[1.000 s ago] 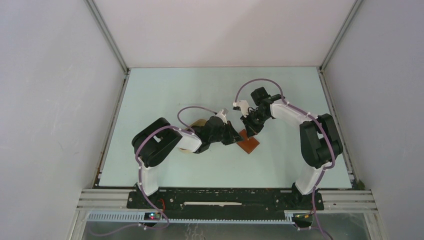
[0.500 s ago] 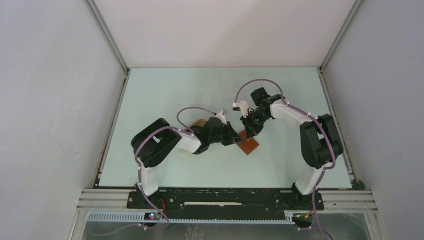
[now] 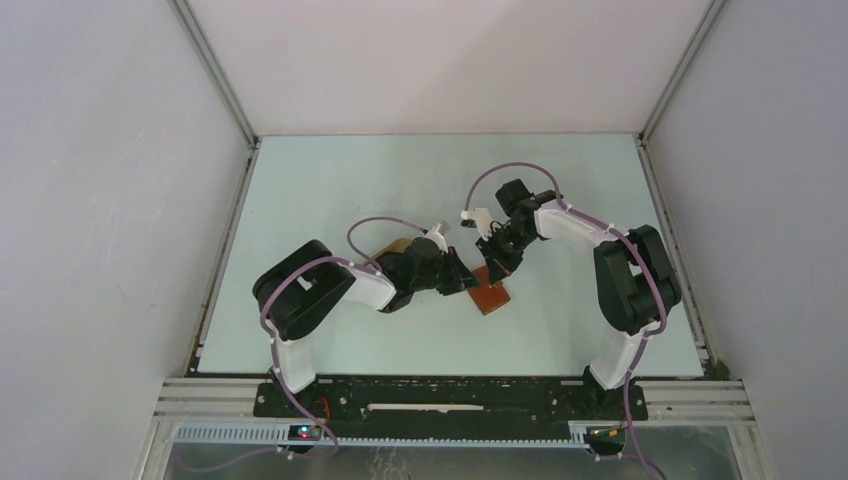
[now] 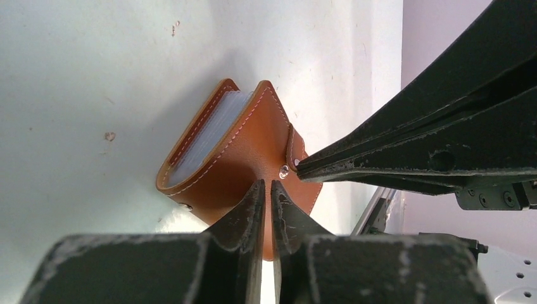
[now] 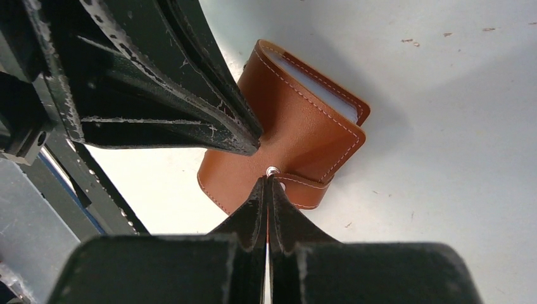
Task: Put the credit cards into the card holder
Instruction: Close the card holder at the center of the board.
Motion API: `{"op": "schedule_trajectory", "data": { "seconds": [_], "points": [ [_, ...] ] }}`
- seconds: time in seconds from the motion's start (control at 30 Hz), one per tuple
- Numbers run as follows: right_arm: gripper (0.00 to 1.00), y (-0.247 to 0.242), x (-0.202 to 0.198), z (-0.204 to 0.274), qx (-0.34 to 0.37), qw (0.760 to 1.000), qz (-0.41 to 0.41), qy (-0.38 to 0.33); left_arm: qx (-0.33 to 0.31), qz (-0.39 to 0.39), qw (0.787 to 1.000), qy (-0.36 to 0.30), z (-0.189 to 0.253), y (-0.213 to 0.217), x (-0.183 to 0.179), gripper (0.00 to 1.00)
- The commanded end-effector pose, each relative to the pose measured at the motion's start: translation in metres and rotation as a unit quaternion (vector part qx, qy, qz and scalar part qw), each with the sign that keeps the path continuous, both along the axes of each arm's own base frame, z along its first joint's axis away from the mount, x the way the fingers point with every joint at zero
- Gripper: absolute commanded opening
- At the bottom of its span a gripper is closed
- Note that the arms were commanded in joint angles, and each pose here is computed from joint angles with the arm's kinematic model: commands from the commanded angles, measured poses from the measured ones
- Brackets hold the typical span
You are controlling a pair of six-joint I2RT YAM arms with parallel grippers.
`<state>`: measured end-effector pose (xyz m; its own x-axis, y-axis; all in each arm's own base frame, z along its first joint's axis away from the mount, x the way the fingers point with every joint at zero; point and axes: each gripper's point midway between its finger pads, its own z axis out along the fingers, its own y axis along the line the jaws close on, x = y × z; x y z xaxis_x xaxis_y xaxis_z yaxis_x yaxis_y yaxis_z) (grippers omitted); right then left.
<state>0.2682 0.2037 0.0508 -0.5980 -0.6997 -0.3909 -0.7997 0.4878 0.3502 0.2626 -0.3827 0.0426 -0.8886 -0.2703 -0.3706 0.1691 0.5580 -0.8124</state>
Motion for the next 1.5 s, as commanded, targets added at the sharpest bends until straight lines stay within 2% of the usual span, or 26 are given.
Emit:
{"op": "schedule_trajectory", "data": {
  "seconds": [0.0, 0.17, 0.43, 0.67, 0.87, 1.1, 1.2, 1.3, 1.47],
  "points": [
    [0.0, 0.012, -0.004, 0.011, 0.023, 1.0, 0.001, 0.016, 0.014, 0.005, 1.0, -0.014, 0.004, 0.01, -0.001, 0.13],
    [0.0, 0.007, 0.003, 0.012, 0.023, 1.0, -0.015, 0.013, -0.006, 0.006, 0.999, -0.033, 0.017, 0.012, -0.004, 0.16],
    [0.0, -0.005, 0.013, 0.02, 0.034, 0.999, -0.028, 0.001, -0.023, -0.01, 0.996, -0.09, 0.056, 0.028, -0.02, 0.43],
    [0.0, -0.001, 0.015, 0.025, 0.039, 0.999, -0.025, -0.005, 0.001, -0.015, 0.999, -0.042, 0.024, 0.018, -0.052, 0.47],
    [0.0, -0.001, 0.017, 0.026, 0.04, 0.999, -0.029, -0.008, 0.038, 0.009, 0.999, -0.013, -0.004, 0.01, -0.043, 0.5],
    [0.0, 0.007, 0.013, 0.03, 0.049, 0.999, -0.023, -0.004, 0.058, 0.014, 0.998, -0.001, -0.015, -0.002, -0.038, 0.46],
    [0.0, 0.01, 0.011, 0.029, 0.049, 0.999, -0.022, 0.0, 0.058, 0.012, 0.998, 0.003, -0.018, -0.009, -0.038, 0.39],
    [0.0, 0.011, 0.012, 0.029, 0.047, 0.999, -0.023, -0.001, 0.054, 0.009, 0.998, 0.005, -0.019, -0.016, -0.037, 0.26],
    [0.0, 0.006, 0.014, 0.023, 0.038, 0.999, -0.028, 0.003, 0.042, 0.005, 0.999, -0.002, -0.013, -0.026, -0.034, 0.23]
  ]
}}
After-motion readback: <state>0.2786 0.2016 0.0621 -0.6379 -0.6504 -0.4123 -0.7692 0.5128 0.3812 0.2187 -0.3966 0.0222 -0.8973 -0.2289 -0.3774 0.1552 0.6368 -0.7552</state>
